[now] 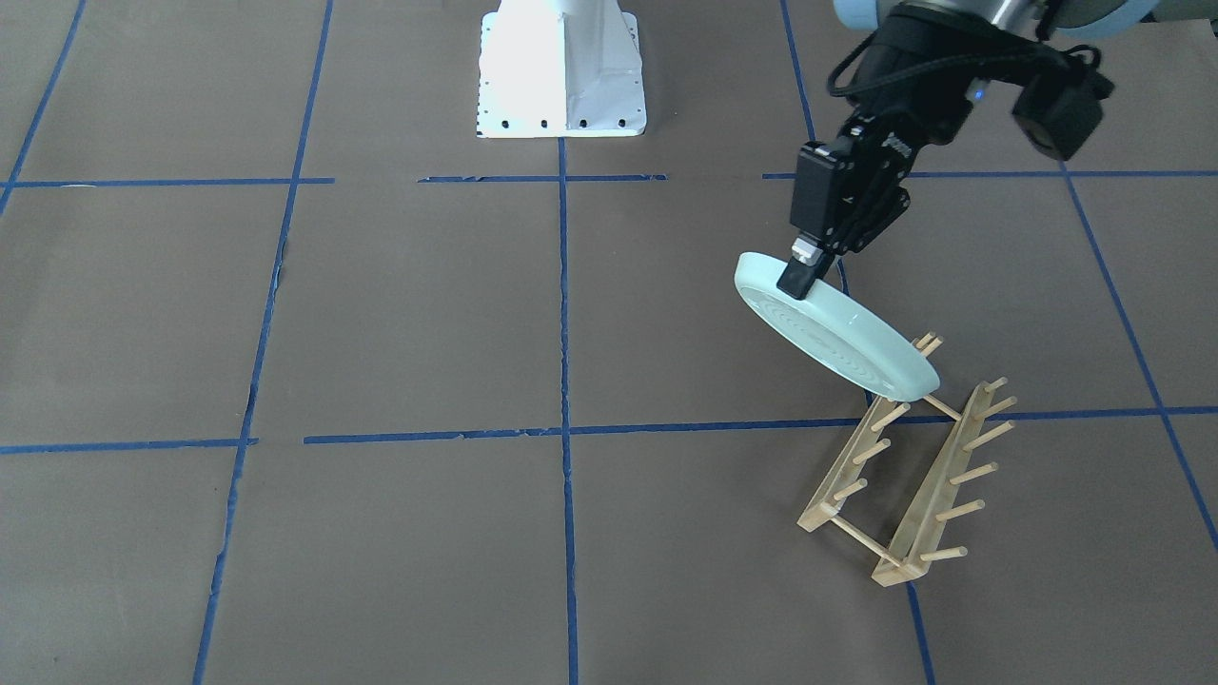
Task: Place plate on table
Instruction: 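Swing the plate down toward the table beside the rack, left gripper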
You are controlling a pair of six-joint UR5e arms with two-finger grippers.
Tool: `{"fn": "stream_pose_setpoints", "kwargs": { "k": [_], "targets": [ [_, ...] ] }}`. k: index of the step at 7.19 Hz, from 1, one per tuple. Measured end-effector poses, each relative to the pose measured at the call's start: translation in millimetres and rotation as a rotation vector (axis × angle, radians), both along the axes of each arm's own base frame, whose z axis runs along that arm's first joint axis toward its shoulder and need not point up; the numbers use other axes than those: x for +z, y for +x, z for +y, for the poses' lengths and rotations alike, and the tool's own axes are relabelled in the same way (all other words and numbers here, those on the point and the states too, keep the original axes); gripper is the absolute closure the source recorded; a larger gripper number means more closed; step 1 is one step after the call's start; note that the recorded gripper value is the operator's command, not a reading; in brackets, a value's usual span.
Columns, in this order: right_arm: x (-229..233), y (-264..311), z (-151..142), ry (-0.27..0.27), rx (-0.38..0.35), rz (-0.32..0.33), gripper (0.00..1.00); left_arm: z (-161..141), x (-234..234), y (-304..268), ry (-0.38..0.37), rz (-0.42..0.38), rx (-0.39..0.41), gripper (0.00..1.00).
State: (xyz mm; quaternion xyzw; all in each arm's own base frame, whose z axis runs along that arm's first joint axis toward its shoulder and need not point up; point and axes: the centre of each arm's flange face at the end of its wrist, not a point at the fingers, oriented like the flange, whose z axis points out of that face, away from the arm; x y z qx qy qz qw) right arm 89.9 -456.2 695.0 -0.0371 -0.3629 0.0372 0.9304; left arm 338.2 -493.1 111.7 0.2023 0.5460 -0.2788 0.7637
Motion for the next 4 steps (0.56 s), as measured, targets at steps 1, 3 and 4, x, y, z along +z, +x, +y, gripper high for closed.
{"fn": "stream_pose_setpoints", "kwargs": {
  "k": [1, 3, 4],
  "targets": [
    [0, 0, 0, 0.0, 0.0, 0.0, 0.0, 27, 10, 51, 0.013, -0.148, 0.03, 1.0],
    [0, 0, 0, 0.0, 0.0, 0.0, 0.0, 68, 33, 110, 0.07, -0.425, 0.134, 1.0],
    [0, 0, 0, 0.0, 0.0, 0.0, 0.0, 79, 41, 122, 0.111, -0.523, 0.194, 1.0]
  ]
}}
